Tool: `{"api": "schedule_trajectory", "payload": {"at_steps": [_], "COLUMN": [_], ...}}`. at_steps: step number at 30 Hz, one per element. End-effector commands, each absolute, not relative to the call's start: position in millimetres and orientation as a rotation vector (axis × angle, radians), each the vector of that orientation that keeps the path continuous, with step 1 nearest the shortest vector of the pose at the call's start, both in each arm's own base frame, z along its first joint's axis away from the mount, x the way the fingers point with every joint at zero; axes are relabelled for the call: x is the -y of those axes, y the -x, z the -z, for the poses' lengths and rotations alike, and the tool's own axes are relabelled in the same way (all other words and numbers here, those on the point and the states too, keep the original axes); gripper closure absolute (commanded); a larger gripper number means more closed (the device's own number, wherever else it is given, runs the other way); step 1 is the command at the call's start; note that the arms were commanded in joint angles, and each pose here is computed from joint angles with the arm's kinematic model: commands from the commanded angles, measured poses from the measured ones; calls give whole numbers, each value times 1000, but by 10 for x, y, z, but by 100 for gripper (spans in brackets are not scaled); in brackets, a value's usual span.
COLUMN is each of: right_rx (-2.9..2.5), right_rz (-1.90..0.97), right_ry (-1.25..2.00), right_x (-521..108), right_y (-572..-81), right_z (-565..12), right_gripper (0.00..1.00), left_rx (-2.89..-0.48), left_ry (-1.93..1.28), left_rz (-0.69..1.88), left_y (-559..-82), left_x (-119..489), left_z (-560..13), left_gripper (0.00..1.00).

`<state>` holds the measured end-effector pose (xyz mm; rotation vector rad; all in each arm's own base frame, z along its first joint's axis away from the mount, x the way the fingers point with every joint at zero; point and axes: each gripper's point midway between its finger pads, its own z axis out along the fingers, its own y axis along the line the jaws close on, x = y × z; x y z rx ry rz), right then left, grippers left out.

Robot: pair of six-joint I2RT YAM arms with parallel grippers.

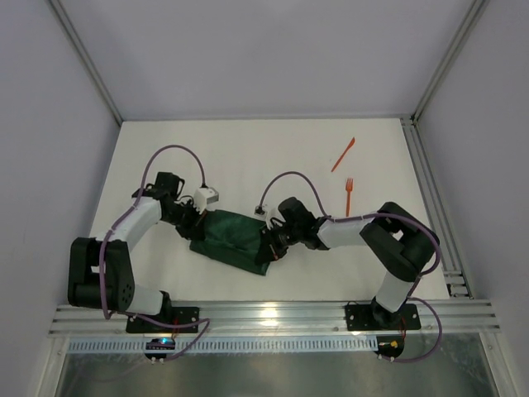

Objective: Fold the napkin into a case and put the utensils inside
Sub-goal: Smooth out the 2/3-rectangle-folded napkin at the center of the board.

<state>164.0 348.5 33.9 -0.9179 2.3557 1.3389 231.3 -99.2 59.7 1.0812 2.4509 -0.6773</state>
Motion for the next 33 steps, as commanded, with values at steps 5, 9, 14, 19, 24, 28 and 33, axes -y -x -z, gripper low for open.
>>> {"api": "schedule_trajectory", "payload": {"at_steps": [5,9,14,19,24,28,33], "right_rx": [-2376,-2380,-2352,-2279,-2266,-2260,-2339], "right_rz": [-1311,-1280,-1165,-996,-752,-808,-943], "right_ry": [903,864,827,841,812,816,697], "right_x": [-3467,-3469,-3409,-3307,-3193,-3515,-3784], "right_y": [-1732,-1811,-1952,-2151,-2509,-2741,-2894], "right_z": [-314,-286,-415,-804,-1009,-983,-697], "right_gripper": [94,84,61,48,44,56,87], "left_rx": [-2335,-2359,-2388,-2367,-2352,-2330,-2316], "left_ry": [-1072,-1063,-1059,-1052,-1044,-1037,-1013], "left_rz": [666,645,683,696,701,716,704], "left_y": [-2716,-2798,-2786,-2809,-2826,-2859,-2933], "left_x": [1081,1059,1078,1109,1127,1161,1173], "left_z": [-723,-601,-507,-542,-578,-631,-712], "left_gripper": [100,100,100,100,100,100,100]}}
